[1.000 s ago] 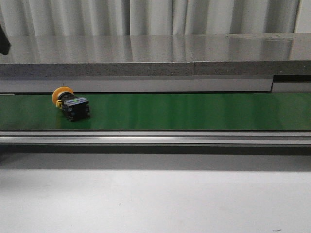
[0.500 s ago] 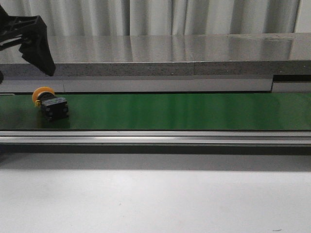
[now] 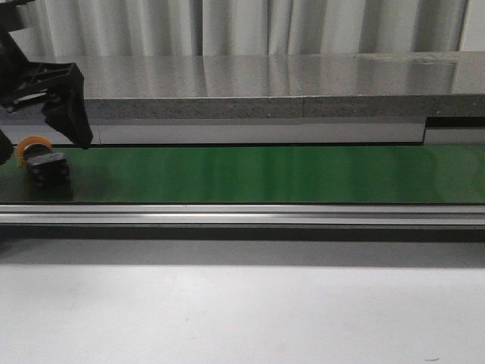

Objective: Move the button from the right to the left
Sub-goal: 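Lower the left gripper onto the button at the belt's end and grasp it, then lift the button with the left gripper and lower it into the blue tray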

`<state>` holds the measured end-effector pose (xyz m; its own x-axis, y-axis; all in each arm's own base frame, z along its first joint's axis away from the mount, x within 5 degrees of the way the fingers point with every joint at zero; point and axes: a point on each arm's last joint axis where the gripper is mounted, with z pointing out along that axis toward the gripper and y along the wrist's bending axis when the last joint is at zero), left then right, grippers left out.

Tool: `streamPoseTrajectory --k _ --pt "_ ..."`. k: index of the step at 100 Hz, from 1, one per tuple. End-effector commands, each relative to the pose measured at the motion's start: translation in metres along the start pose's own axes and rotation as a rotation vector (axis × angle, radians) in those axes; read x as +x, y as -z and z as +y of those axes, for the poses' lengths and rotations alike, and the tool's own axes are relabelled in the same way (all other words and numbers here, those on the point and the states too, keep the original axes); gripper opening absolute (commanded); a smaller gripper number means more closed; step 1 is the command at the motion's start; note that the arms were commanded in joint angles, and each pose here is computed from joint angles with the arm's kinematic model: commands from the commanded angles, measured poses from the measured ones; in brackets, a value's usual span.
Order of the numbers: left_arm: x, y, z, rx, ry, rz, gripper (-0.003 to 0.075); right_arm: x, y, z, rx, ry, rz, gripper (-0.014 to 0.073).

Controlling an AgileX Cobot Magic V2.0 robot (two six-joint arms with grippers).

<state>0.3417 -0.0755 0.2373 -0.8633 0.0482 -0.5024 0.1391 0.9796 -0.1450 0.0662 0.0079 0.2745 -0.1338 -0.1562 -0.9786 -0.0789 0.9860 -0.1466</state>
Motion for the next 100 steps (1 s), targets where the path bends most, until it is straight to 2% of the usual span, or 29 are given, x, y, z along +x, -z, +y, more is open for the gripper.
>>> streamPoseTrajectory --k 1,21,33,43,67,76,100 --pt "-0.014 0.019 -0.006 0.007 -0.022 -0.096 0.0646 -0.014 0.002 -0.004 0.037 -0.003 -0.075 -0.0067" --pt "-0.010 0.018 -0.003 -0.019 -0.046 -0.051 0.0557 -0.014 0.002 -0.004 0.037 -0.003 -0.075 -0.0067" --pt "-0.007 0.019 0.004 -0.093 -0.057 -0.026 0.0542 -0.014 0.002 -0.004 0.037 -0.003 -0.075 -0.0067" --pt "-0.005 0.019 0.009 -0.148 -0.081 0.006 0.0501 -0.014 0.002 -0.004 0.037 -0.003 -0.075 -0.0067" --pt "-0.003 0.020 0.010 -0.165 -0.093 0.034 0.0271 -0.014 0.002 -0.004 0.037 -0.003 -0.075 -0.0067" --pt "-0.003 0.020 0.011 -0.167 -0.095 0.034 0.0218 -0.014 0.002 -0.004 0.037 -0.003 -0.075 -0.0067" --pt "-0.004 0.032 0.011 -0.180 -0.111 0.011 0.0202 -0.014 0.002 -0.004 0.037 -0.003 -0.075 -0.0067"
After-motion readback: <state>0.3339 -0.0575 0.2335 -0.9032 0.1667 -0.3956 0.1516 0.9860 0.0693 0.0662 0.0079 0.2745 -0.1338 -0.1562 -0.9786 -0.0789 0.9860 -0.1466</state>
